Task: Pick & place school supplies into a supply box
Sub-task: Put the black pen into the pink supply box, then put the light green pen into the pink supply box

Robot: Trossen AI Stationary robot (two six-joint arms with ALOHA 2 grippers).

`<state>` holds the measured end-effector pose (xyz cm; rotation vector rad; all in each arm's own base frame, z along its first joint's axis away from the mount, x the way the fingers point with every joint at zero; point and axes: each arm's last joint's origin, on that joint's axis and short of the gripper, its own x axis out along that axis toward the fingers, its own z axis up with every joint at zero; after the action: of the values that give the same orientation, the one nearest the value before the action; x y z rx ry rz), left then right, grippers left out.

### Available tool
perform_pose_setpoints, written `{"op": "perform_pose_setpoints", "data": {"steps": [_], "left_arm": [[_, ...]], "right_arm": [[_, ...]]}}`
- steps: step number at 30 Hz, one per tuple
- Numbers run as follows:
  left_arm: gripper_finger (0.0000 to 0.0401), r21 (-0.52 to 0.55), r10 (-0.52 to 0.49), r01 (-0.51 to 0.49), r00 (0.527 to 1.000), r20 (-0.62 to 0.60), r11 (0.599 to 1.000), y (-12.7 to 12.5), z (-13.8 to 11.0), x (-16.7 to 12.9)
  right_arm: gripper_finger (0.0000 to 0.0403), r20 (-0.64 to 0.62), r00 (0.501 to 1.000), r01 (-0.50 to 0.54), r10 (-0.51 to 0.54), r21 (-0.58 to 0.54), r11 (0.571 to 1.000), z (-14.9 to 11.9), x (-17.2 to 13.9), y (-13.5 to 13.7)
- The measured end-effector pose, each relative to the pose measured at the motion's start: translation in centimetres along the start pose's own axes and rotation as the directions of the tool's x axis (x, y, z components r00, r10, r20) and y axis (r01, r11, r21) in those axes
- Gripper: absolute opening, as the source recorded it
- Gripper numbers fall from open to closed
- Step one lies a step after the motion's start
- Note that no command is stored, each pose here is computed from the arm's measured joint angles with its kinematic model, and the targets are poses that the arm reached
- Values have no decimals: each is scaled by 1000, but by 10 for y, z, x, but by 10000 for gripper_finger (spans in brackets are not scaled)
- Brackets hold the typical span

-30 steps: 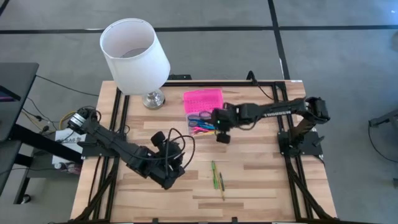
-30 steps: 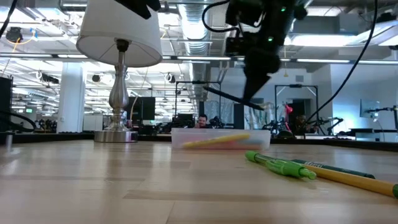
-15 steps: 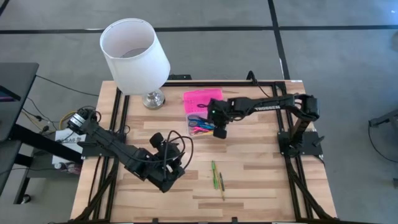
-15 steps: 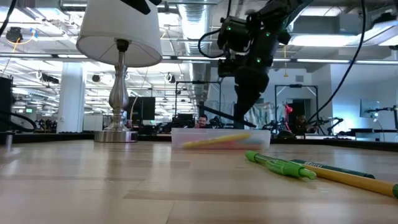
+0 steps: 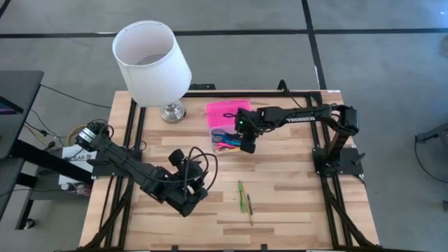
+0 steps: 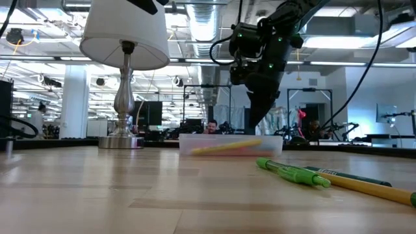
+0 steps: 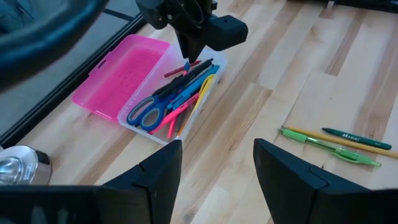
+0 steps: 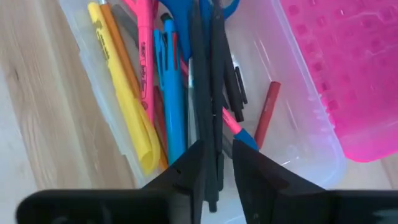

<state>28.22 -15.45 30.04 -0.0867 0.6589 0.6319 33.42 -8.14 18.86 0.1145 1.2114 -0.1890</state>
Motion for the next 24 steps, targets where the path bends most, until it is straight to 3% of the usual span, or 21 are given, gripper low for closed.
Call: {"op": "perform_pose_setpoints", "data": {"steps": [6,12,18,24], "left_arm": [[194,15,-23,23,1000,-20,1000,-1,0,0],[194,112,-175,193,973,-149,975,-7,3,4],[194,249,-278,291,957,-89,924,-14,17,10],[194,340,-381,381,922,-68,860,-17,22,25]], "right_arm": [[103,16,1000,-11,10,57,998,1,-3,1],[118,80,996,-60,51,116,991,3,-23,23],[117,111,992,-85,67,158,984,-3,-44,64],[117,111,994,-27,7,177,984,-25,-66,118]]}}
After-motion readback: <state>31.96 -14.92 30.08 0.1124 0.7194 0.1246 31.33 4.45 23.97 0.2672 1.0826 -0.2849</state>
